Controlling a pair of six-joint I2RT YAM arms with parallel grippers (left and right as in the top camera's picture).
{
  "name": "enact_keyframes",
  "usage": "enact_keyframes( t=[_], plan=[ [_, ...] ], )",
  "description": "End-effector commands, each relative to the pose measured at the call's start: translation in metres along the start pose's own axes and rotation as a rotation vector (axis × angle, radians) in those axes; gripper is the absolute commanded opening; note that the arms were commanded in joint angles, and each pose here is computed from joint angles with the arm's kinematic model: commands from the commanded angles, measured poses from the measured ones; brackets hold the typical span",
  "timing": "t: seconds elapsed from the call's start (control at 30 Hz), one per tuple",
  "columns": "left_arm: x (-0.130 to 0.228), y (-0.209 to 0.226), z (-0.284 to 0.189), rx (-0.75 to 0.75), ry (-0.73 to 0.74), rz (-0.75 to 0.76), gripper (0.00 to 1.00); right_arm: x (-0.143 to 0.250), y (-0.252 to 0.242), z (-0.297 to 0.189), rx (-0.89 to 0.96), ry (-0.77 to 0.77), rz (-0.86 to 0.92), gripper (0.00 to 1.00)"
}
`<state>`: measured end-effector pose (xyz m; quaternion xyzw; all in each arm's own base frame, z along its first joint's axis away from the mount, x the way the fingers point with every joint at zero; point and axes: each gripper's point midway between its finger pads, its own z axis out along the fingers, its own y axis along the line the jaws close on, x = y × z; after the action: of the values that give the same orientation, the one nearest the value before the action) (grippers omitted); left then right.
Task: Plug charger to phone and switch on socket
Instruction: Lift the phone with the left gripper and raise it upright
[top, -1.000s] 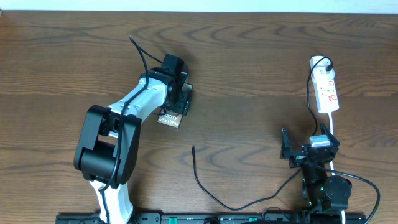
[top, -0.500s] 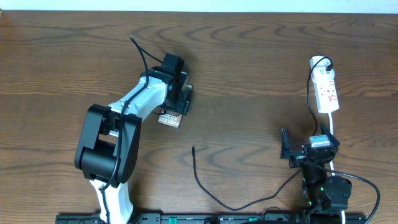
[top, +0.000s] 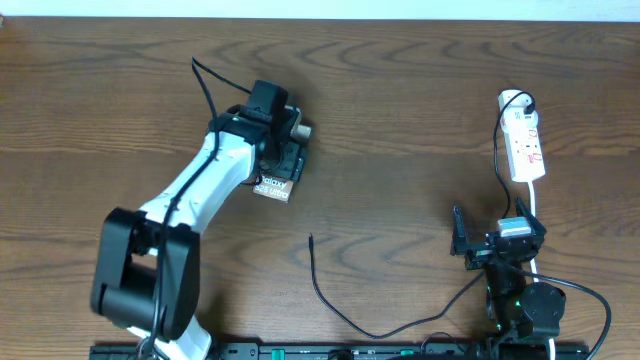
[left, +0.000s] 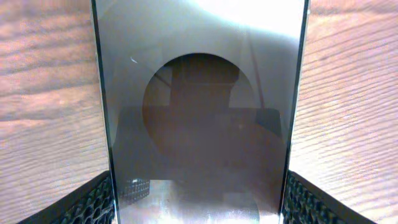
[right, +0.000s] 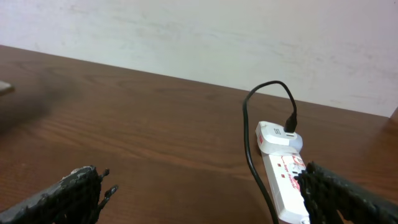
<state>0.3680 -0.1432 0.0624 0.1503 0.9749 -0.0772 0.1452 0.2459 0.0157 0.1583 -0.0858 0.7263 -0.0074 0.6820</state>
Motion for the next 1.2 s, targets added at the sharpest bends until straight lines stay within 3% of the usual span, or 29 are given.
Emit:
enact_keyframes(
  t=[0.0,0.2,0.37,0.53,0.57,0.7,0.83,1.17],
  plan=[
    [-0.009,-0.002,-0.022,0.012,-0.056,-0.003,0.37,0.000,0.001,0.000,-0.005,0.001,0.011,0.99],
    [-0.006,-0.049,-0.038,0.286,-0.046,-0.031,0.34,0.000,0.001,0.000,-0.005,0.001,0.011,0.99],
    [-0.005,-0.070,-0.046,0.420,-0.027,-0.083,0.30,0.000,0.001,0.000,-0.005,0.001,0.011,0.99],
    [-0.015,-0.096,-0.071,0.678,-0.041,-0.132,0.19,0.000,0.001,0.000,-0.005,0.001,0.011,0.99],
    [-0.021,-0.096,-0.077,0.729,-0.056,-0.164,0.14,0.000,0.001,0.000,-0.005,0.001,0.010,0.99],
    [-0.040,-0.073,-0.085,0.761,-0.106,-0.281,0.13,0.000,0.001,0.000,-0.005,0.001,0.011,0.99],
    [-0.060,-0.058,-0.109,0.898,-0.157,-0.385,0.09,0.000,0.001,0.000,-0.005,0.001,0.011,0.99],
    [-0.091,0.003,-0.126,0.953,-0.131,-0.900,0.07,0.000,0.001,0.000,-0.005,0.001,0.011,0.99]
  ],
)
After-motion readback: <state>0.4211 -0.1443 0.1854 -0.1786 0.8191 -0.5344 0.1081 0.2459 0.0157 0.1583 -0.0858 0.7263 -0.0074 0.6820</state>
